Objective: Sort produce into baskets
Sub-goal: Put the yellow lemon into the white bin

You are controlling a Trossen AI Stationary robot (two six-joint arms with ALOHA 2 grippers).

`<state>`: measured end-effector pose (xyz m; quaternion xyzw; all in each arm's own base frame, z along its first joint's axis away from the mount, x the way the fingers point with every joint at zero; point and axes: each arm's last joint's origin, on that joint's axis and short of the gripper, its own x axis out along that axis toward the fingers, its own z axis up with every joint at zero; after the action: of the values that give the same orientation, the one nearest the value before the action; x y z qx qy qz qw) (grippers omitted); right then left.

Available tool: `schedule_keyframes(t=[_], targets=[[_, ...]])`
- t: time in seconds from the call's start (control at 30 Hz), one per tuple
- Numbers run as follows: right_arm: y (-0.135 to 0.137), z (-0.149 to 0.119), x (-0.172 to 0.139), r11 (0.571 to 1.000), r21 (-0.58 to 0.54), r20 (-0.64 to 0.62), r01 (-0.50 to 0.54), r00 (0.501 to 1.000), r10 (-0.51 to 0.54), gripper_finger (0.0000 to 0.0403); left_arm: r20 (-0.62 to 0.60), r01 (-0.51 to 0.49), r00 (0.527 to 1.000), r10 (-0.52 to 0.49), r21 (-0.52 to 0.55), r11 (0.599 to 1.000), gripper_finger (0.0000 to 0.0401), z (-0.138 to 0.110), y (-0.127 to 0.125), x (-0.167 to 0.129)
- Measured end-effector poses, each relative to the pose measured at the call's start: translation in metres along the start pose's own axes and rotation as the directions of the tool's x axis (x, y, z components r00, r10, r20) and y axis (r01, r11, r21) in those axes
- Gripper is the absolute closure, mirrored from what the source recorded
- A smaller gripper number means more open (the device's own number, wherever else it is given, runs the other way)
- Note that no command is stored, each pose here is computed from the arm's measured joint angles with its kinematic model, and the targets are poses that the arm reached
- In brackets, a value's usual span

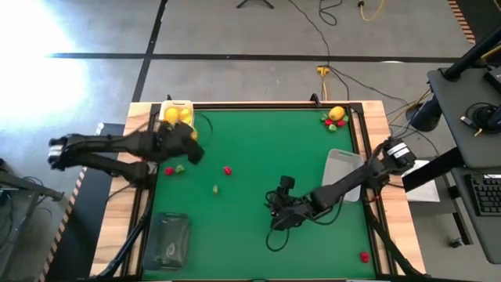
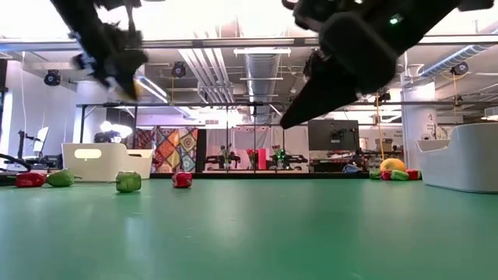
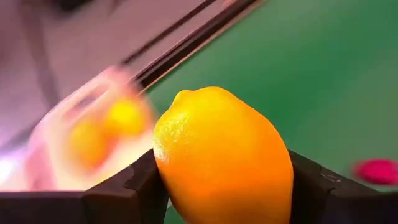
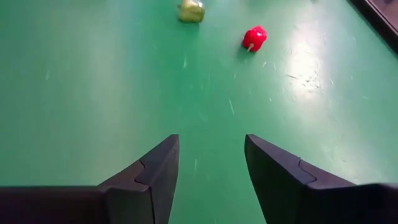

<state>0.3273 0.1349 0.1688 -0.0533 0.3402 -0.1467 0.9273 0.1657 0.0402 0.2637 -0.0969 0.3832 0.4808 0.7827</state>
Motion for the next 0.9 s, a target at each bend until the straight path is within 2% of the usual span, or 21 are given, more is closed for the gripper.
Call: schedule_keyframes(t=[0.07, 0.13, 0.33, 0.53, 0.9], targets=[[-0.001, 0.002, 0.003, 1.000, 0.015, 0.004, -0.012, 1.000, 0.012, 0.0232, -0.107, -0.099, 0.990, 0.089, -0.097, 0.990, 0.0191, 0.001, 0.022, 0.011], [-0.001, 0.007, 0.005, 0.999, 0.021, 0.008, -0.040, 0.999, 0.040, 0.0235, -0.185, -0.161, 0.974, 0.133, -0.149, 0.976, 0.0191, 0.003, 0.037, 0.023], [-0.001, 0.012, 0.008, 0.998, 0.001, 0.029, -0.058, 0.998, 0.058, 0.0245, -0.255, -0.243, 0.949, 0.184, -0.226, 0.943, 0.0191, 0.018, 0.059, 0.058], [0.005, 0.013, 0.007, 0.969, -0.053, -0.008, -0.241, 0.970, 0.241, 0.0261, -0.402, -0.301, 0.898, 0.178, -0.265, 0.916, 0.0190, 0.018, 0.075, 0.098], [0.007, 0.001, 0.007, 0.930, -0.089, -0.065, -0.355, 0.934, 0.351, 0.0293, -0.594, -0.342, 0.795, 0.123, -0.272, 0.899, 0.0190, 0.013, 0.080, 0.159]])
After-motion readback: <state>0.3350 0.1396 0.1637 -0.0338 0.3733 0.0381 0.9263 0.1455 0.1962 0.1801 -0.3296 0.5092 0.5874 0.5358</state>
